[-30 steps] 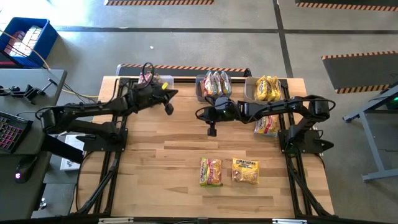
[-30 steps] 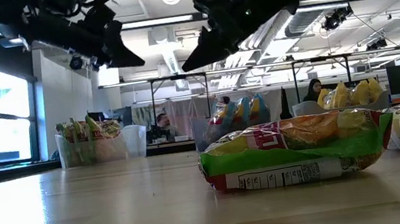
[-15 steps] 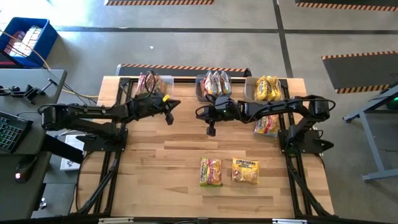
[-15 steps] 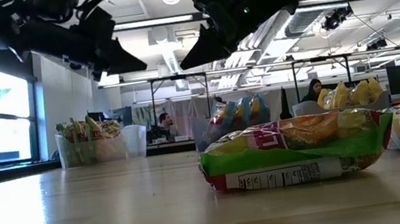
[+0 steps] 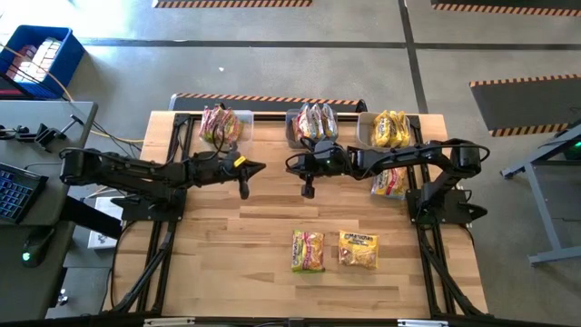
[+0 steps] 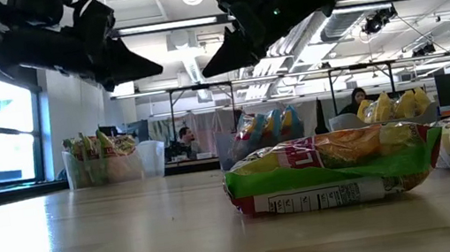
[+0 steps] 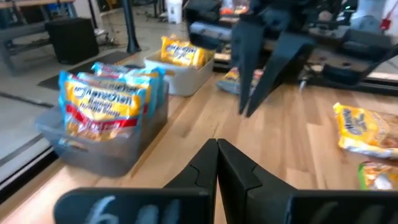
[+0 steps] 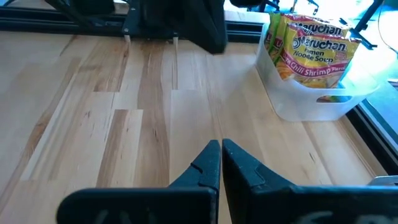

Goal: Sort Maruchan noodles
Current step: Put the blue noodle pack into the black bin

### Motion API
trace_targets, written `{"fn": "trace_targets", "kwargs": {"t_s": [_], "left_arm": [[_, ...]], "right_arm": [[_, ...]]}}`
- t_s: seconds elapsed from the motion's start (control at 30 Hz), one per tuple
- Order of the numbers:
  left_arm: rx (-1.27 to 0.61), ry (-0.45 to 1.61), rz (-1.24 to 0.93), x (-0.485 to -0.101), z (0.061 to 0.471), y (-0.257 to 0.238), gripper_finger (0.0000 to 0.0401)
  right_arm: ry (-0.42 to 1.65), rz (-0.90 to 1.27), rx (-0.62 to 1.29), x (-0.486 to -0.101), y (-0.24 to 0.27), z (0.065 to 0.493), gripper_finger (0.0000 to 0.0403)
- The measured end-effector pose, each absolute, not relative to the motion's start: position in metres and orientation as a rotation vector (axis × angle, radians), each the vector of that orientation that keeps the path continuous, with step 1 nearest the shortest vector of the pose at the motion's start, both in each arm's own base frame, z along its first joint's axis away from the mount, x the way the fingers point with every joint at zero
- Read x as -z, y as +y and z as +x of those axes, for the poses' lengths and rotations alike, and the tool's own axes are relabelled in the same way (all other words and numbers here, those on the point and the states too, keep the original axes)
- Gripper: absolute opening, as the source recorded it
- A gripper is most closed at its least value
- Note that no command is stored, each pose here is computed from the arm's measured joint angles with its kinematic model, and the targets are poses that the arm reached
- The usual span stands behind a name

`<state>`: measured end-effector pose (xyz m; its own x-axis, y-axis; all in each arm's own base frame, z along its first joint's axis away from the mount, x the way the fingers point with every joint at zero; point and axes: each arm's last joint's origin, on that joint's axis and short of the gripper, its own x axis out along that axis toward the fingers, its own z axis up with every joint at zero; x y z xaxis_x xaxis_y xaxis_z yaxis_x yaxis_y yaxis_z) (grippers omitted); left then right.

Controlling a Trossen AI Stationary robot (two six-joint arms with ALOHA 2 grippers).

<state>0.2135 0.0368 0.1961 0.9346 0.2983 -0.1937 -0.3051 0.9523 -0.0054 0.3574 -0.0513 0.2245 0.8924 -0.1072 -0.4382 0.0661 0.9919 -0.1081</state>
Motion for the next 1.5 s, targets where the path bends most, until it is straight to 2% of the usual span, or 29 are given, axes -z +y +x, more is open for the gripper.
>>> {"fn": "trace_targets", "kwargs": {"t_s": [0.8, 1.0, 1.27, 1.5], "left_arm": [[-0.215, 0.155, 0.000, -0.204, 0.213, 0.017, 0.0000], [-0.091, 0.151, -0.003, -0.206, 0.212, 0.006, 0.0000], [0.015, 0.228, -0.020, -0.198, 0.211, -0.005, 0.0000], [0.018, 0.258, -0.100, -0.193, 0.213, -0.006, 0.0000]], "right_arm": [[0.443, -0.104, 0.089, -0.226, -0.051, 0.358, 0.0000], [0.396, -0.165, 0.074, -0.215, -0.048, 0.353, 0.0000], [0.283, -0.109, 0.080, -0.199, -0.046, 0.342, 0.0000], [0.373, -0.068, 0.035, -0.199, -0.028, 0.337, 0.0000]]}}
